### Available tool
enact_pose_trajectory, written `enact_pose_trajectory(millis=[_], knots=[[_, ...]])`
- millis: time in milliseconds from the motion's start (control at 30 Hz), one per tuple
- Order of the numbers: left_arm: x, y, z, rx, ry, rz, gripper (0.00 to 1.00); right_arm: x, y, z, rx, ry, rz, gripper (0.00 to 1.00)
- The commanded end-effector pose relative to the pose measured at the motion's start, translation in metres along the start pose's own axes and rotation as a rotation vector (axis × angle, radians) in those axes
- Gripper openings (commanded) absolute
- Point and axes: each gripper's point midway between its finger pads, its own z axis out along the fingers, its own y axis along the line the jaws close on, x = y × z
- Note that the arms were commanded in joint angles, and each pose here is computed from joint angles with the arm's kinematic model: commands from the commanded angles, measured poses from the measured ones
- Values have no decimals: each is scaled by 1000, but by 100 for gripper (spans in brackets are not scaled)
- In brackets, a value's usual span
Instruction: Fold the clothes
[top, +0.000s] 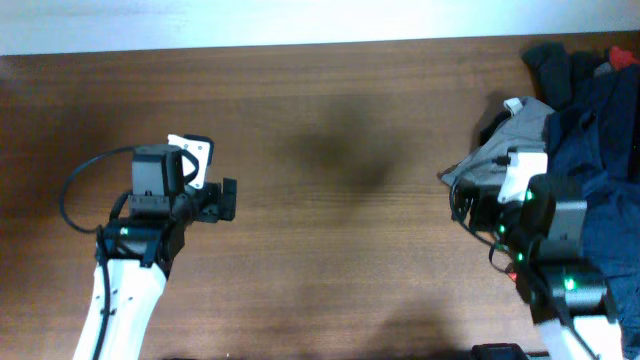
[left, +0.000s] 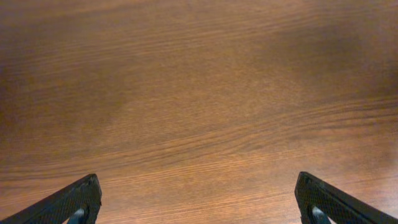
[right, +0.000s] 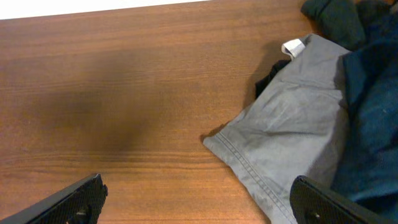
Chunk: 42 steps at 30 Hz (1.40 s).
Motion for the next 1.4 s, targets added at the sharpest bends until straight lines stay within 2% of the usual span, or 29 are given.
enact_pose_trajectory(millis=[0, 167, 267, 367, 500, 633, 700, 733, 1000, 1133, 1367], knots=[[-12, -18, -1, 107, -16, -4, 99, -19, -17, 14, 87, 23, 10, 99], [-22, -16, -1, 99, -59, -1, 99, -17, -112, 21, 405, 69, 212, 100], [-29, -16, -2, 96, -85, 1, 99, 11, -177, 23, 551, 146, 362, 99], [-32, -16, -2, 96, -97, 2, 99, 37, -220, 28, 634, 205, 449, 98], [-38, -15, -3, 93, -123, 3, 84, 68, -254, 41, 682, 273, 525, 96], [-45, -15, -3, 91, -151, 5, 79, 76, -253, 68, 588, 286, 557, 88], [-48, -14, -4, 90, -166, 6, 78, 73, -247, 85, 508, 267, 567, 76], [-51, -14, -4, 89, -175, 6, 76, 71, -244, 92, 471, 254, 571, 75], [-59, -13, -5, 86, -208, 8, 76, 67, -235, 118, 349, 221, 582, 75], [-64, -13, -7, 84, -232, 10, 76, 47, -237, 123, 316, 141, 561, 68], [-64, -13, -7, 84, -232, 10, 74, 10, -236, 119, 266, 37, 577, 68]])
